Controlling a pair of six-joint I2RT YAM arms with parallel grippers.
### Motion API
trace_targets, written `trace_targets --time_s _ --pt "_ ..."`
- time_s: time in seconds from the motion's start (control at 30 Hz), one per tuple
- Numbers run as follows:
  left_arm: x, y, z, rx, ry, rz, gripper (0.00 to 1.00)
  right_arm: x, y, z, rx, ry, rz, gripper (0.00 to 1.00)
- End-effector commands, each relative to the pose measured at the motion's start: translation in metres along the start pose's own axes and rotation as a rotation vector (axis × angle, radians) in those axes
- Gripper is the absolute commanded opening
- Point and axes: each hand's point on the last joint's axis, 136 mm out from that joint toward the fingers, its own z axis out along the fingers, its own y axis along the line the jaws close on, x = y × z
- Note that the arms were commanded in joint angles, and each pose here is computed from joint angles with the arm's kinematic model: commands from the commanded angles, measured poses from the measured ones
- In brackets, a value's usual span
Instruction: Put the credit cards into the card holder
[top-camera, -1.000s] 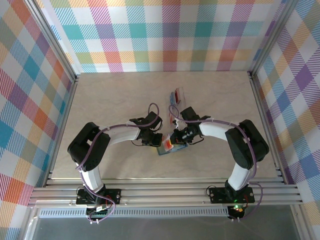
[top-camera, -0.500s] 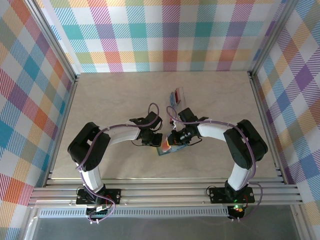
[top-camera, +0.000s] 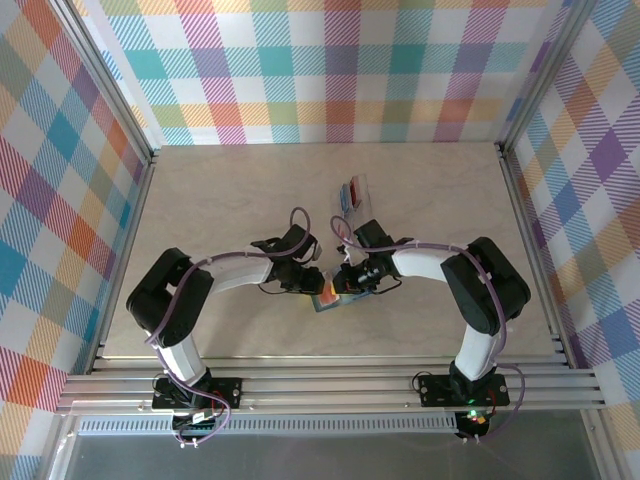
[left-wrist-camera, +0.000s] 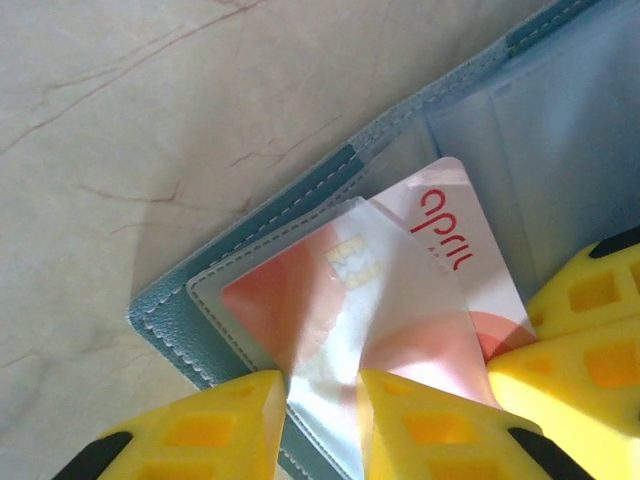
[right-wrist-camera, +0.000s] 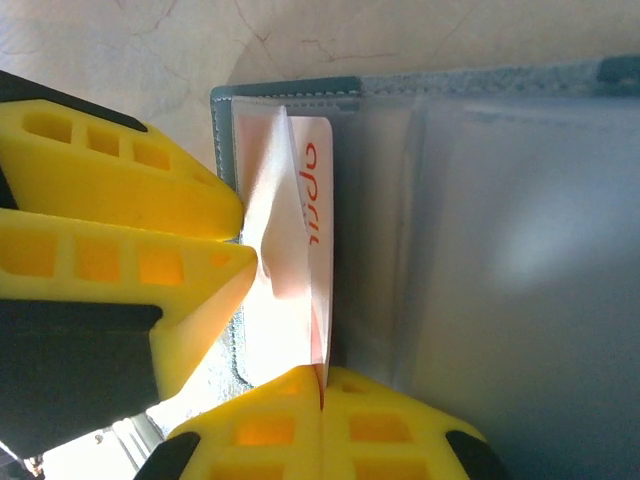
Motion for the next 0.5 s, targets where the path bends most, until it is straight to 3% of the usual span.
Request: trace_targets --time_s 0.0,0.17,0.47 --pt "0.009 0.017 -0.003 -0.034 0.015 -0.050 0.26 0.027 -0.021 0.009 0.070 0.073 0.053 0.03" --pt "0.011 0.023 0.004 -0.048 0.036 -0.068 0.11 0.027 -0.020 0.007 0.064 0.068 0.046 0.06" --pt "0.013 0.022 0.012 -0.036 0.057 -0.076 0.08 0.027 -0.002 0.005 -0.022 0.058 0.037 0.10"
